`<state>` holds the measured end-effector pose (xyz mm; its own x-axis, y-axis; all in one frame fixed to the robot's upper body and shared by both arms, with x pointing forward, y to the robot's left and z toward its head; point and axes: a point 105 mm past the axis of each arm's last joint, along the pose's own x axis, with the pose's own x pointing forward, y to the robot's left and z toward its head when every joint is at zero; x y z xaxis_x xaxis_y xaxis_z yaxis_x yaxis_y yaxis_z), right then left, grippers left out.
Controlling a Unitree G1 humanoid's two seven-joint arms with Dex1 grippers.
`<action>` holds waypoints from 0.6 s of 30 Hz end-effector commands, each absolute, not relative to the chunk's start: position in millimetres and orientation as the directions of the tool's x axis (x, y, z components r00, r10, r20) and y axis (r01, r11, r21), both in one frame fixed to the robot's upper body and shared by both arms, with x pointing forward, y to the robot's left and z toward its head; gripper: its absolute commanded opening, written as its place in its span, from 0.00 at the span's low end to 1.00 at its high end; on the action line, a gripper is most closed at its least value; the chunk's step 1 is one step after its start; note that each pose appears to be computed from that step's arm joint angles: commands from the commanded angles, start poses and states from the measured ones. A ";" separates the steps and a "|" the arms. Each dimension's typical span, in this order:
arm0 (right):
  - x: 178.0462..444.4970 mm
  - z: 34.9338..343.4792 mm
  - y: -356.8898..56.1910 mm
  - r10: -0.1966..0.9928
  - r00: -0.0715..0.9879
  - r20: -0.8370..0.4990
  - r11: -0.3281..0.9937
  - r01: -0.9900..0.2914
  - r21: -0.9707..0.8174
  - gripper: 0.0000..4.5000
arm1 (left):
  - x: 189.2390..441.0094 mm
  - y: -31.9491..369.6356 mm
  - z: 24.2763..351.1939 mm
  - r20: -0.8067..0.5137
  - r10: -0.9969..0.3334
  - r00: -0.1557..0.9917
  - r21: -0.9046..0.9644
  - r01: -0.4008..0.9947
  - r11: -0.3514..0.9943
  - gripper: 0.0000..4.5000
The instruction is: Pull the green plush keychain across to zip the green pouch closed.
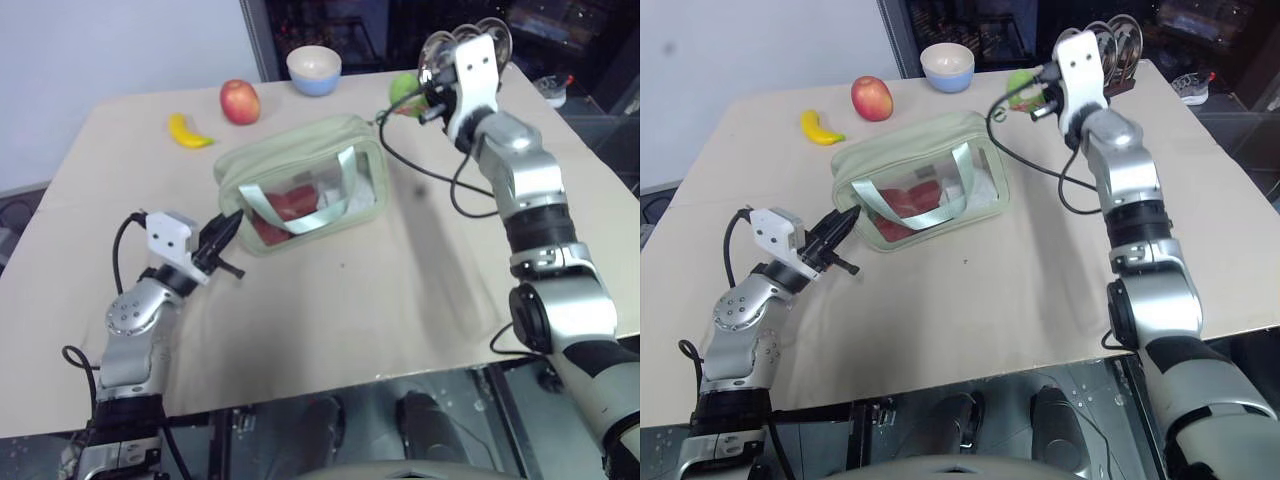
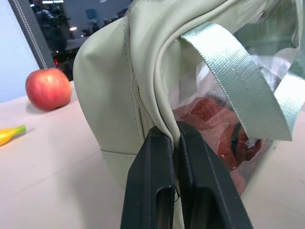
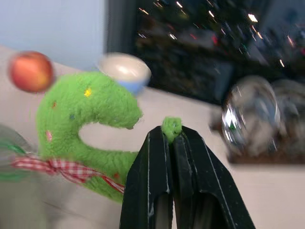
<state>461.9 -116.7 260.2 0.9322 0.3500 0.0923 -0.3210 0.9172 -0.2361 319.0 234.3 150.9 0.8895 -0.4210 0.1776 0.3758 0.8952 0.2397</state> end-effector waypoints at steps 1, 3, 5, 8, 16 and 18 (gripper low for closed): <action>462.7 233.3 -142.3 0.250 0.967 0.058 0.949 -0.233 -0.211 0.01 | 316.6 262.9 142.9 0.151 -0.298 0.942 0.183 0.270 0.945 0.00; 460.8 203.8 -136.8 0.264 0.964 -0.012 0.941 -0.260 -0.218 0.01 | 316.9 261.2 144.6 0.153 -0.303 0.941 0.182 0.274 0.944 0.00; 457.2 180.0 -128.7 0.289 0.955 -0.067 0.923 -0.297 -0.243 0.01 | 317.3 260.4 146.6 0.155 -0.306 0.939 0.183 0.277 0.943 0.00; 451.5 148.8 -119.2 0.314 0.940 -0.135 0.884 -0.341 -0.319 0.01 | 318.3 261.0 152.1 0.163 -0.307 0.938 0.185 0.277 0.943 0.00; 456.9 133.3 -150.4 0.164 0.974 -0.158 0.830 -0.222 -0.511 0.01 | 317.3 267.1 157.2 0.167 -0.294 0.941 0.186 0.262 0.947 0.00; 457.0 131.5 -159.0 0.130 0.979 -0.155 0.792 -0.196 -0.578 0.01 | 317.3 266.8 156.4 0.165 -0.293 0.942 0.183 0.262 0.947 0.00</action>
